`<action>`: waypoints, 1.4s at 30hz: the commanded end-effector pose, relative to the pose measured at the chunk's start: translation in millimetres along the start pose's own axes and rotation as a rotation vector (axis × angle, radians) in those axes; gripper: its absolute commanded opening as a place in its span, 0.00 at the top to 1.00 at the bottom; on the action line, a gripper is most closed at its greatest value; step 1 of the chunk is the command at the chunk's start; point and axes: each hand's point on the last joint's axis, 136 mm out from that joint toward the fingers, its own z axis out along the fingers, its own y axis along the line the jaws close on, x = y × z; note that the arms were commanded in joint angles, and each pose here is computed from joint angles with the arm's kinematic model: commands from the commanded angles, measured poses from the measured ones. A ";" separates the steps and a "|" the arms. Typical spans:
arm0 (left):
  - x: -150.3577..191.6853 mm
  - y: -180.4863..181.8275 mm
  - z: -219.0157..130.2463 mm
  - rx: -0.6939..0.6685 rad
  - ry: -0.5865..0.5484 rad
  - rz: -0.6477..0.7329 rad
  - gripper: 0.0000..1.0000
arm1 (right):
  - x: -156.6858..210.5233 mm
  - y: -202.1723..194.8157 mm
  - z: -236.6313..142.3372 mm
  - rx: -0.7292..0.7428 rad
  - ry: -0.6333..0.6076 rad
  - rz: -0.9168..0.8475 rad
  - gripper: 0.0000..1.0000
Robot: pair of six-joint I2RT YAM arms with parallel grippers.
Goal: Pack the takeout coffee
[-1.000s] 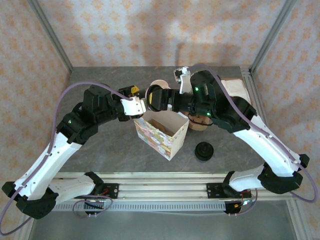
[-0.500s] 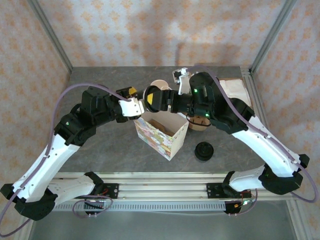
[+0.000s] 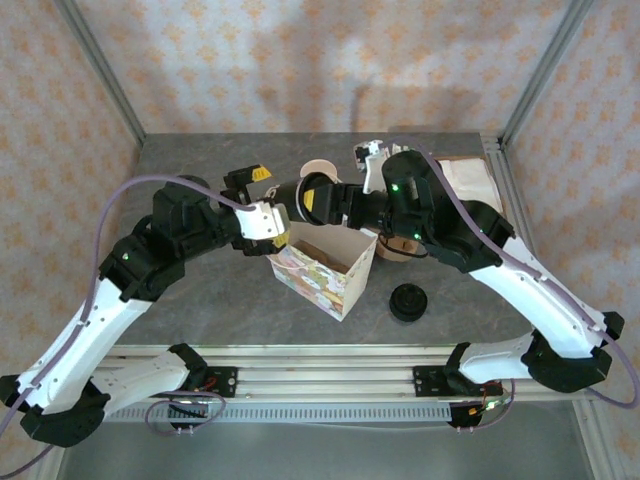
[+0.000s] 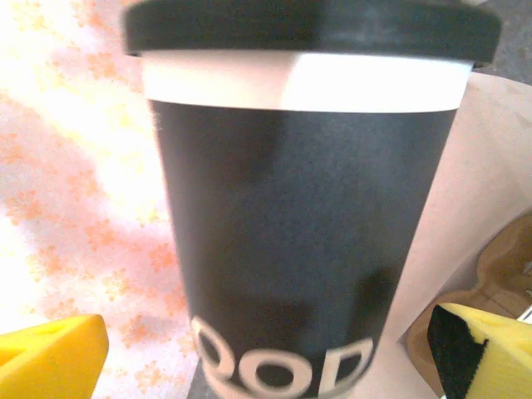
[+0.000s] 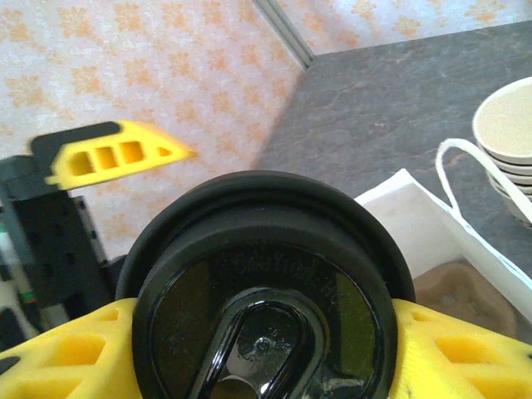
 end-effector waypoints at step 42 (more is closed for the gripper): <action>50.4 48.6 14.2 0.011 0.086 -1.178 0.03 | 88.0 -84.3 37.0 0.383 0.764 -0.563 0.52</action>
